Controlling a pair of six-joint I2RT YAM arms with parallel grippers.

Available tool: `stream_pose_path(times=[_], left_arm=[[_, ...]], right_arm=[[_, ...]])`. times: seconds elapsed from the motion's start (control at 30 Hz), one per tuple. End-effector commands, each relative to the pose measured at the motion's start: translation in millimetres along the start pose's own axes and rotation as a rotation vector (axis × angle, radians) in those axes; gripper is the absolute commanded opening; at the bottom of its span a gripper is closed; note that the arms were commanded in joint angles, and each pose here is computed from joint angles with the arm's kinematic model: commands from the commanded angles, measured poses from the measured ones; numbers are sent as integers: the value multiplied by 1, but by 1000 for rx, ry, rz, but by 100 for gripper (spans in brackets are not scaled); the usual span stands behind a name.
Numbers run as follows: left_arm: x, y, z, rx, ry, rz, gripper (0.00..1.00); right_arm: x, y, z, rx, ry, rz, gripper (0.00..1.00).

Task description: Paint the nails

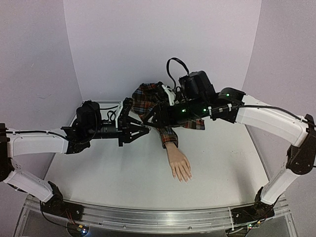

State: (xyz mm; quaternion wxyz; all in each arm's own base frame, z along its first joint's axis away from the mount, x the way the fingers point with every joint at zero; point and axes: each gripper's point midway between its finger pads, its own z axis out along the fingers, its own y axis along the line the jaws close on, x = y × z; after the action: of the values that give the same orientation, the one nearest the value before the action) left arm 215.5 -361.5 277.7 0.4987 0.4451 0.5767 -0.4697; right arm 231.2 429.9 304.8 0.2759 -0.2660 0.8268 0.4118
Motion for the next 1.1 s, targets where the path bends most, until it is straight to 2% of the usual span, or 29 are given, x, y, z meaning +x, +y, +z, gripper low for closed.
stream_pose_path(times=[0.0, 0.3, 0.77, 1.07], left_arm=[[-27, -4, -6, -7, -61, 61, 0], [-24, -6, -5, 5, -55, 63, 0], [-23, -6, -6, -3, -54, 57, 0], [-21, -4, -5, -4, -52, 50, 0]], right_arm=[[-16, 0, -6, 26, -26, 34, 54], [-20, -2, -5, 12, -8, 25, 38], [-21, 3, 5, -22, 27, 2, 26], [-21, 2, 0, -12, 15, -6, 7]])
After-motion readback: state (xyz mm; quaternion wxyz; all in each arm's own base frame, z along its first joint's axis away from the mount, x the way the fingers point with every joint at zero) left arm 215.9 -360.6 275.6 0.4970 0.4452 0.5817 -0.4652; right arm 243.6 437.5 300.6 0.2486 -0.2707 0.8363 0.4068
